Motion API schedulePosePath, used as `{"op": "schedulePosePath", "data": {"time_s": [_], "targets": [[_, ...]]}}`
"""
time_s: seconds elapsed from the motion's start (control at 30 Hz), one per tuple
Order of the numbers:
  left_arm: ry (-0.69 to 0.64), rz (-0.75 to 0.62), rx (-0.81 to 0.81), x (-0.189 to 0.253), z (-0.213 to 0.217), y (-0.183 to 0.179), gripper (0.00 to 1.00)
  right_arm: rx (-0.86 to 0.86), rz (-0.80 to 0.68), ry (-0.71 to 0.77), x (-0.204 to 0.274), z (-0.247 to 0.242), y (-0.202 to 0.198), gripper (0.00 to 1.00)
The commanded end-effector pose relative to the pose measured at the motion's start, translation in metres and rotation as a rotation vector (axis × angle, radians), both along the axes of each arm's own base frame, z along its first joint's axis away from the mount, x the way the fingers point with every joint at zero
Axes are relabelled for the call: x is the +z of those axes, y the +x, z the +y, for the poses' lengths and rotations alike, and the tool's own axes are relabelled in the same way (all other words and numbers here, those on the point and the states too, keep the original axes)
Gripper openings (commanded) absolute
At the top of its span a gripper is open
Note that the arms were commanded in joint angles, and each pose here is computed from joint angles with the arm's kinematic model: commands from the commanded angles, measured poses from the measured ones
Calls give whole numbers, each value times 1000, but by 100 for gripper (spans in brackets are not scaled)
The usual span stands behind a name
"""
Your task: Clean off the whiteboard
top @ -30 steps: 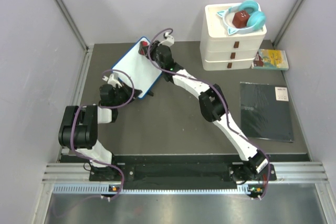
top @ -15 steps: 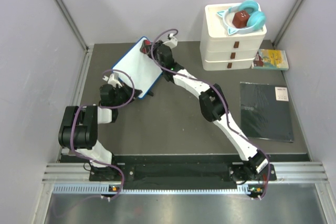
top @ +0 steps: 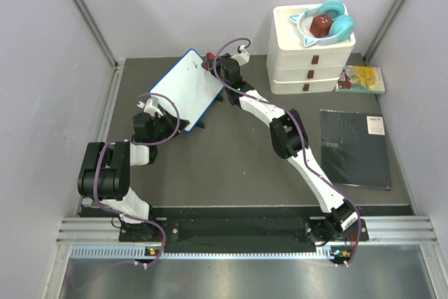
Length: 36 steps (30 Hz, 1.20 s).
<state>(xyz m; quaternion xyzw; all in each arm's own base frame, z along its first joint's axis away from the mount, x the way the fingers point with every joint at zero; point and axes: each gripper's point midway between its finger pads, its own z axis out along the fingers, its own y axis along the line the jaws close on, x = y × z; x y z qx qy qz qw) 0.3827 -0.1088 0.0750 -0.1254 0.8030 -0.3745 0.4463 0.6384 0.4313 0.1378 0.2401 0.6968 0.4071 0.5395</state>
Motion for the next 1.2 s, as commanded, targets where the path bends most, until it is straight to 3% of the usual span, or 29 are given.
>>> {"op": "schedulePosePath", "data": {"time_s": [0.0,0.13,0.47,0.67,0.93,1.17], "targets": [[48,330,-130,-75,-15,-75,0,66,-58,15,29,23,-13,0],[47,330,-131,-75,-15,-75,0,117,-77,19,50,37,-28,0],[50,327,-129,-75,-14,-75,0,221,48,-13,-3,49,-54,0],[52,325,-131,-74,-15,-76,0,232,-10,-29,18,56,-58,0],[52,326,-127,-75,-14,-76,0,147,-135,37,84,47,-47,0],[53,324,-127,-74,-14,-76,0,87,-188,112,93,50,-39,0]]}}
